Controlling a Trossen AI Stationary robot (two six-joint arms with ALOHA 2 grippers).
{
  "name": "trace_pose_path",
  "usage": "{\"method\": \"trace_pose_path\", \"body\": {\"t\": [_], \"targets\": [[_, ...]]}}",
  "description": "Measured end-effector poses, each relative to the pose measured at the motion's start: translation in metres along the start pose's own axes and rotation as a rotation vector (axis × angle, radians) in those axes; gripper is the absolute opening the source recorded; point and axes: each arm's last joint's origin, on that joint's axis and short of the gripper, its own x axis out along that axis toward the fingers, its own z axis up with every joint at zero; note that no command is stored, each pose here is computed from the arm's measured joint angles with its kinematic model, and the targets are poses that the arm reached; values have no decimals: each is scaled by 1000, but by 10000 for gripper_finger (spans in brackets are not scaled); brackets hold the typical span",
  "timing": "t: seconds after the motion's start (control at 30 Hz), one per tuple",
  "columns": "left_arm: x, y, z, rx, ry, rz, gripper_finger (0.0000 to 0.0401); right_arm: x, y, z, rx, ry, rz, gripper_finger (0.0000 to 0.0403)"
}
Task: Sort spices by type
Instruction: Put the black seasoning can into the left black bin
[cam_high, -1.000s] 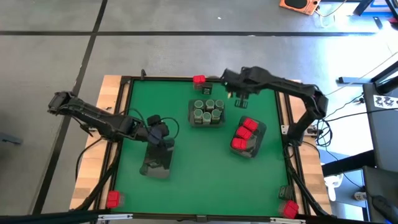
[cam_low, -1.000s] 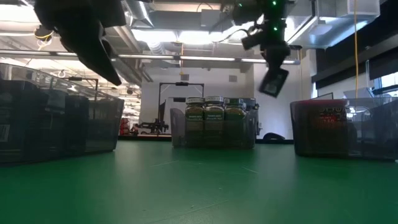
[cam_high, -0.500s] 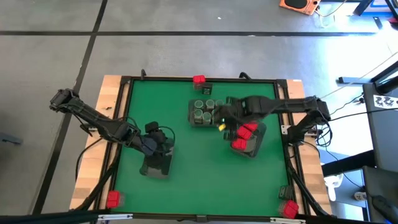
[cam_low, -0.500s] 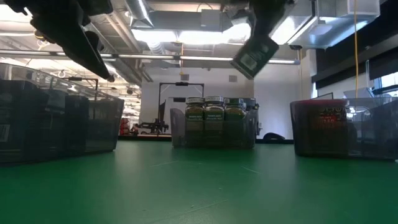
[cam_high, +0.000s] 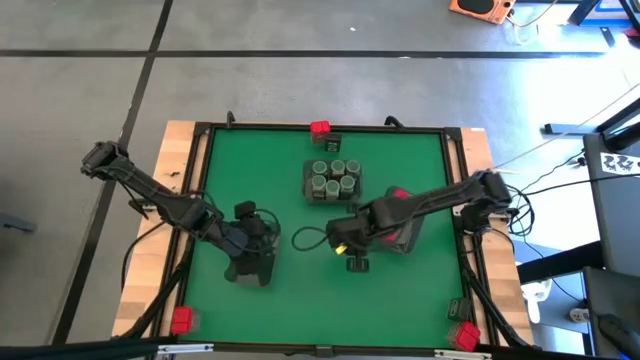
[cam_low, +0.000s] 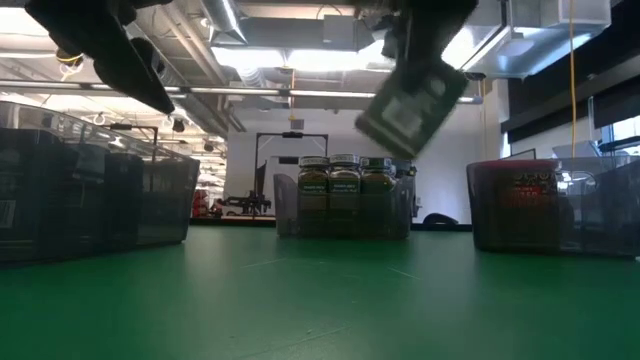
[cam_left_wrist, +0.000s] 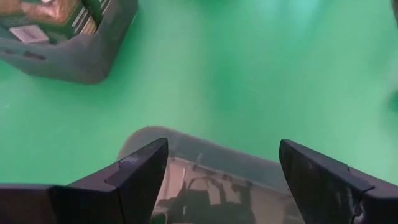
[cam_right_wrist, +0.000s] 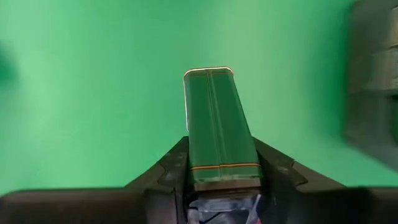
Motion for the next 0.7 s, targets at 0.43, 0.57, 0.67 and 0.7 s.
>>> {"method": "trace_pose_path", "body": {"t": [0.43, 0.57, 0.67, 0.7], "targets": [[0, -2, 1, 17, -17, -13, 304, 66, 7, 2, 41, 197, 18, 129], [0, -2, 1, 17, -17, -13, 304, 74, 8, 5, 41, 191, 23, 128], [0, -2, 1, 20, -17, -13, 304, 78, 9, 7, 40, 173, 29, 136], [0, -2, 1, 20, -18, -14, 304, 79, 9, 9, 40, 158, 33, 139]]}}
